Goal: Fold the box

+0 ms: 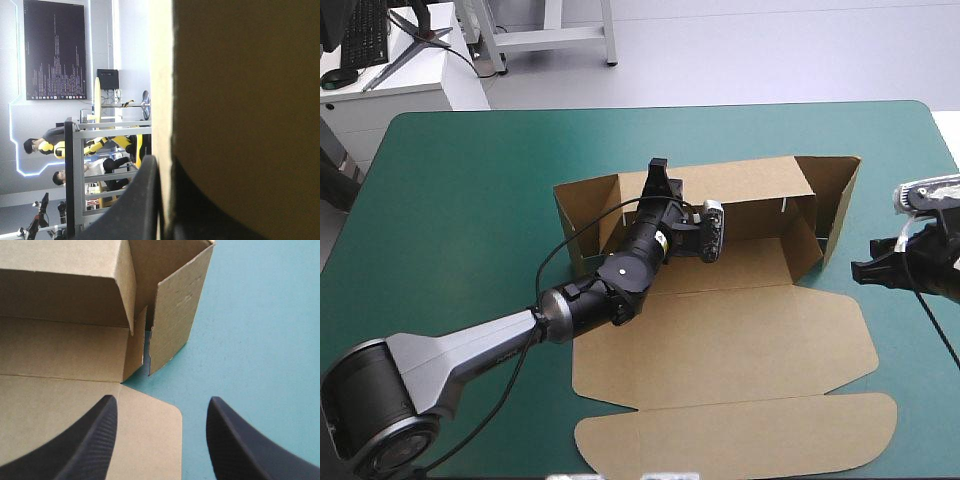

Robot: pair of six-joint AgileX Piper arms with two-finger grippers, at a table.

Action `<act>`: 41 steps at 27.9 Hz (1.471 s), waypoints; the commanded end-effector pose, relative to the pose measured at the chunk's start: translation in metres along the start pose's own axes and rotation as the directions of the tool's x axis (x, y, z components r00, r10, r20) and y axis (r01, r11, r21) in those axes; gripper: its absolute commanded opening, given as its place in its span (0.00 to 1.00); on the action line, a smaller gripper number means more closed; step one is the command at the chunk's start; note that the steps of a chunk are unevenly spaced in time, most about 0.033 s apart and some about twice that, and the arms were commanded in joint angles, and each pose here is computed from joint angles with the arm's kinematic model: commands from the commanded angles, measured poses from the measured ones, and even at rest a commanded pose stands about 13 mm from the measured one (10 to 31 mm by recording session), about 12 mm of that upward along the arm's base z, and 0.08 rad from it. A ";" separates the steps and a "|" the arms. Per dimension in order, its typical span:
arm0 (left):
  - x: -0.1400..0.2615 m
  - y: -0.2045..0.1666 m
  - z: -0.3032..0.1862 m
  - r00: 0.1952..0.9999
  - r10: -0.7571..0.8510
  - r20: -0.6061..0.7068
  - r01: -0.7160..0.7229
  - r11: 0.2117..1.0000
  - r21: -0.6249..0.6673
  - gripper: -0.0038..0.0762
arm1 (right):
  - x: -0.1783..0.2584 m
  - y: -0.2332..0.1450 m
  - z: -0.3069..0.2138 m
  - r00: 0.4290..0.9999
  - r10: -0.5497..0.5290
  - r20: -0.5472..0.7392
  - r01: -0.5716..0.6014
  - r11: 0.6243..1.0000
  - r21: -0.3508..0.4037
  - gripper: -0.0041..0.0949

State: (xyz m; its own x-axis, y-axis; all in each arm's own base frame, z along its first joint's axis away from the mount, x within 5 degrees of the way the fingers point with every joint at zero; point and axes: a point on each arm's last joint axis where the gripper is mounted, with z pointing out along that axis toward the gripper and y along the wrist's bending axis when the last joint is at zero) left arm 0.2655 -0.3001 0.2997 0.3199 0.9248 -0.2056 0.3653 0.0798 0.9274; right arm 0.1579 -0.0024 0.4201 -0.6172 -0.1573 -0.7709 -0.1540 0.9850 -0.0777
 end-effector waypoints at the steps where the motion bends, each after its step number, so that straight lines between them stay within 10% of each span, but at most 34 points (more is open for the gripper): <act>1: -0.009 0.021 -0.015 0.998 -0.033 0.060 0.036 0.998 -0.050 0.04 | -0.014 -0.003 -0.011 0.992 -0.011 0.129 0.006 0.999 0.044 0.57; 17: -0.009 0.021 -0.015 0.998 -0.033 0.056 0.036 0.998 -0.052 0.04 | -0.049 -0.015 0.002 0.959 0.072 0.274 -0.095 0.993 0.070 0.63; 41: -0.009 0.021 -0.015 0.998 -0.033 0.059 0.036 0.998 -0.050 0.04 | -0.154 -0.060 0.202 0.969 0.234 -0.079 -0.240 0.967 -0.079 0.63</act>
State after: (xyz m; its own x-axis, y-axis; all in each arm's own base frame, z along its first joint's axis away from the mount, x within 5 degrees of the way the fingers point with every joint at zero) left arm 0.2655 -0.3000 0.2998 0.3200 0.9251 -0.2046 0.3639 0.0794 0.9281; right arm 0.4290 -0.0236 0.3853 -0.7647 0.0666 -0.6409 -0.0461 0.9864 0.1576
